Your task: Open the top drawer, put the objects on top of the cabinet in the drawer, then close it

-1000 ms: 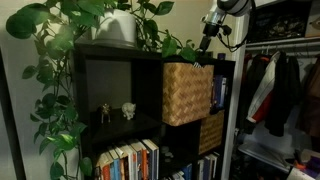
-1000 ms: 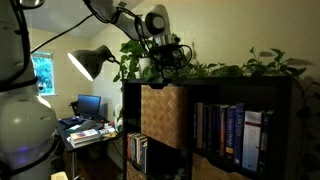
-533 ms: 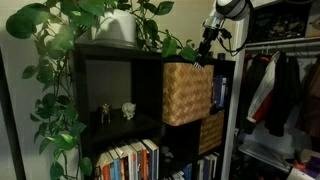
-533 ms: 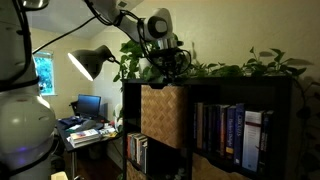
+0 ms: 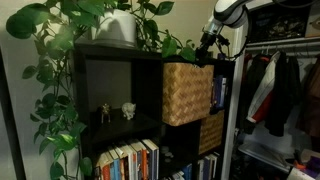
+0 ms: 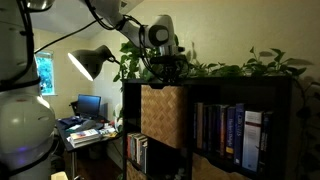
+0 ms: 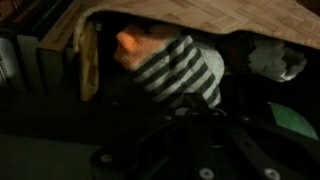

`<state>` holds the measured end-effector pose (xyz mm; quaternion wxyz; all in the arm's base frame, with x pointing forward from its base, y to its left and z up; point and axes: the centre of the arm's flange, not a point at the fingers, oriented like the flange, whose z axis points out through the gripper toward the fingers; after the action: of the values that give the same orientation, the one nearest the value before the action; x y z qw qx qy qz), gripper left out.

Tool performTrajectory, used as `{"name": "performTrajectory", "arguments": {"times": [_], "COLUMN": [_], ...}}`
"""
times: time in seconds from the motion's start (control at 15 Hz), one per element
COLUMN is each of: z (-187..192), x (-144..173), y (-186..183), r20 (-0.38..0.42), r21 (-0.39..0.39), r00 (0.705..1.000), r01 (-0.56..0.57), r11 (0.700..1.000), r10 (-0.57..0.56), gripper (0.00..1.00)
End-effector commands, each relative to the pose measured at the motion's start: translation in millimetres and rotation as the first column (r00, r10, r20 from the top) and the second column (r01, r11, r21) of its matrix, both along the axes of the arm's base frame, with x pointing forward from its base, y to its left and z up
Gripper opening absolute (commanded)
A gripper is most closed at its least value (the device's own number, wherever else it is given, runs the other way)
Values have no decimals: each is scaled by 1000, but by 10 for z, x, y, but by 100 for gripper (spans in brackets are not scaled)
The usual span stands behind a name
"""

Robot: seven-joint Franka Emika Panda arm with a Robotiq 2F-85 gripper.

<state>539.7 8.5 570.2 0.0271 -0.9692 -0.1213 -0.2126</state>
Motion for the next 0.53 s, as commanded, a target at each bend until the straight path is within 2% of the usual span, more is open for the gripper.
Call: {"name": "performTrajectory", "arguments": {"times": [0.0,0.2,0.4,0.47], "z": [-219,-409,-323,-216], "x": [-40,-80,-110,-132], "y": [1,-40,-54,-55], "r20": [-10,-65,-52,-34], "r21": [10,14,2,3], "r00": [999,997,998,999], "r01": [31,33,30,29], "r11": [999,999,1000,1000], "r10": [-31,-32,-30,-29], "gripper": [4,5,4,29]}}
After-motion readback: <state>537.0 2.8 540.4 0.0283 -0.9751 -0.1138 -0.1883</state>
